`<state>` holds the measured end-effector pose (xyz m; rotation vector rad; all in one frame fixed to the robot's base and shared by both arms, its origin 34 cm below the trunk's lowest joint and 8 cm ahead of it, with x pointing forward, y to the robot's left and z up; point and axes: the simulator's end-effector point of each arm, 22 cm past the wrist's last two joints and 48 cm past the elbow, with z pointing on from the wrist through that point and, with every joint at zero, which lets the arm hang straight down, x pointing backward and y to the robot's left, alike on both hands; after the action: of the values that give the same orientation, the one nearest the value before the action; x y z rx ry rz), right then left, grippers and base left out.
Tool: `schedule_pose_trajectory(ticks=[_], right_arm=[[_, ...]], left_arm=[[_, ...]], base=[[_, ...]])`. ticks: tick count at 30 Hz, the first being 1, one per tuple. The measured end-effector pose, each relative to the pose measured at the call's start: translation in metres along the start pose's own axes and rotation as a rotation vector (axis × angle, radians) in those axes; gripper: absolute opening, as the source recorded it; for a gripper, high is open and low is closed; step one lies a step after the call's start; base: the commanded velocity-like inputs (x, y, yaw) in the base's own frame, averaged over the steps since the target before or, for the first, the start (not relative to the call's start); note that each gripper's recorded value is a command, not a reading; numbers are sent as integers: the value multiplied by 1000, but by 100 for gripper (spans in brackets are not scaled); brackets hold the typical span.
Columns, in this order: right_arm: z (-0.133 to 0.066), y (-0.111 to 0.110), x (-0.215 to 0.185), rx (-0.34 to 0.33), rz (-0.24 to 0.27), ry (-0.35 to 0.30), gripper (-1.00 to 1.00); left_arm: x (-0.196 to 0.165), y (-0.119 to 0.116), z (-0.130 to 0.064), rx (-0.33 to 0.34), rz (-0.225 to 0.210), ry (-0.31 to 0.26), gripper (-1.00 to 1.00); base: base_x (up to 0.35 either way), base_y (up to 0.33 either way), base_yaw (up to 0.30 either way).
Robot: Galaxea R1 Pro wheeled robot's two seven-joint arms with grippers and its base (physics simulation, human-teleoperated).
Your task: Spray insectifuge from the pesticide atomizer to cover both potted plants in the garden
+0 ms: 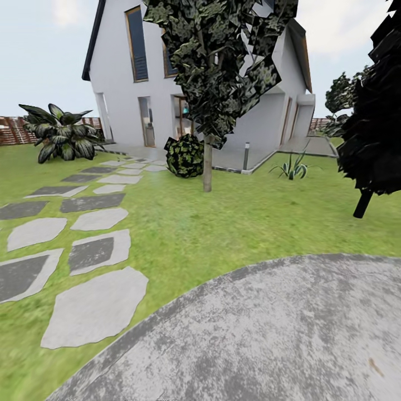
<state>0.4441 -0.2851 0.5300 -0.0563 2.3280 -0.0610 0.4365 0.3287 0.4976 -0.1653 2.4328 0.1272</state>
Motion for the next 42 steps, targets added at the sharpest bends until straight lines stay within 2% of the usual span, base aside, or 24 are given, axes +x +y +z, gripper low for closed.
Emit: schedule_pose_trajectory(ticks=[42], right_arm=[[48, 2, 60, 5, 5, -2, 100]], left_arm=[[56, -4, 54, 4, -1, 0, 100]], base=[[0, 0, 271]])
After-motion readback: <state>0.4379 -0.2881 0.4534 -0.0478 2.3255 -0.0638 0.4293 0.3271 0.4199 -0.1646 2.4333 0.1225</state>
